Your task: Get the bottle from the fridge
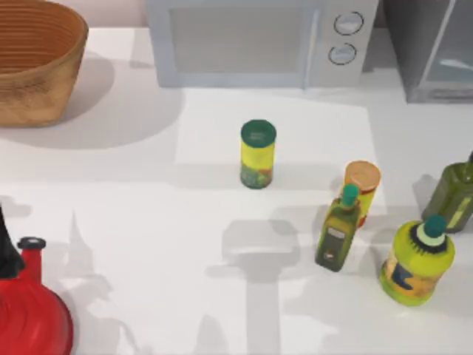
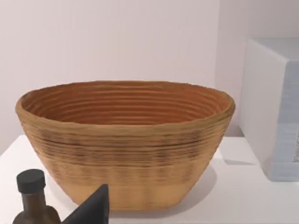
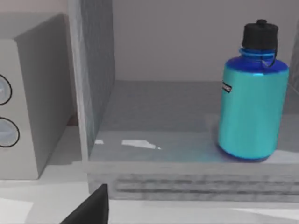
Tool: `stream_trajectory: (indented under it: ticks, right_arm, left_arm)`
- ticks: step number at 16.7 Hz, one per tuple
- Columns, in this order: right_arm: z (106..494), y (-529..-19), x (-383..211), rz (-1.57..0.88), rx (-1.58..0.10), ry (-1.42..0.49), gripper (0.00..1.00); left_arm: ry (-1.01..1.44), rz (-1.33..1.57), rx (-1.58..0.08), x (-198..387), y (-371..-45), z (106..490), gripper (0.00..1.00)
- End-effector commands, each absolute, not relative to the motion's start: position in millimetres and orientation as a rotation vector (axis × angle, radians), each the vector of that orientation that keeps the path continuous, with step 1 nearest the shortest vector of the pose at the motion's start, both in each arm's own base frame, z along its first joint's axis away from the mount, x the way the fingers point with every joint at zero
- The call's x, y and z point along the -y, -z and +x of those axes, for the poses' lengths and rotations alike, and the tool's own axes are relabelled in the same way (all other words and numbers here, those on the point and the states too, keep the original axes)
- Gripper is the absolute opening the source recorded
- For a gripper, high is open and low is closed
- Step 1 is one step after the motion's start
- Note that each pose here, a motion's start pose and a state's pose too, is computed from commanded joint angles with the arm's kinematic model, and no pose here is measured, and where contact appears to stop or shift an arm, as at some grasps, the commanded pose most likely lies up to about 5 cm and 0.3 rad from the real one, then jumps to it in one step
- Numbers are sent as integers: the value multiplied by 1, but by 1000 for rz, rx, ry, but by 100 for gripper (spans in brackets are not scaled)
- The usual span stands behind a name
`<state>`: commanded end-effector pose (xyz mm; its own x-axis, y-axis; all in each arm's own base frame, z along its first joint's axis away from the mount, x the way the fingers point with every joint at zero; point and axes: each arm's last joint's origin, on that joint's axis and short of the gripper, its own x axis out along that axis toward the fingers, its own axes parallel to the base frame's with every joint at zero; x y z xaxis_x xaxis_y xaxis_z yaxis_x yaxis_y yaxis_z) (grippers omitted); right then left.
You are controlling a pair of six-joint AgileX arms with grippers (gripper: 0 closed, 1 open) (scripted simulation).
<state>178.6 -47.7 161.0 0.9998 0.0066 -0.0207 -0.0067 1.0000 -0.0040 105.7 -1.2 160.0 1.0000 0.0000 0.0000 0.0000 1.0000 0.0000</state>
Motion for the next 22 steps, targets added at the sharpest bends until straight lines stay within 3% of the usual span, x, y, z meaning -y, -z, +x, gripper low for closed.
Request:
stream_trajectory:
  ticks: [10,18,22]
  right_arm:
    - [204,-114,98,4,-8,0,100]
    - [205,-110,101,1,-3,-2,100]
    - [232,-108,110,-9,-1,11,100]
  left_arm:
    - [0,0,0,1,-160,106,100]
    - [0,0,0,1,-160,106,100]
    - [0,0,0,1,-160,106,100]
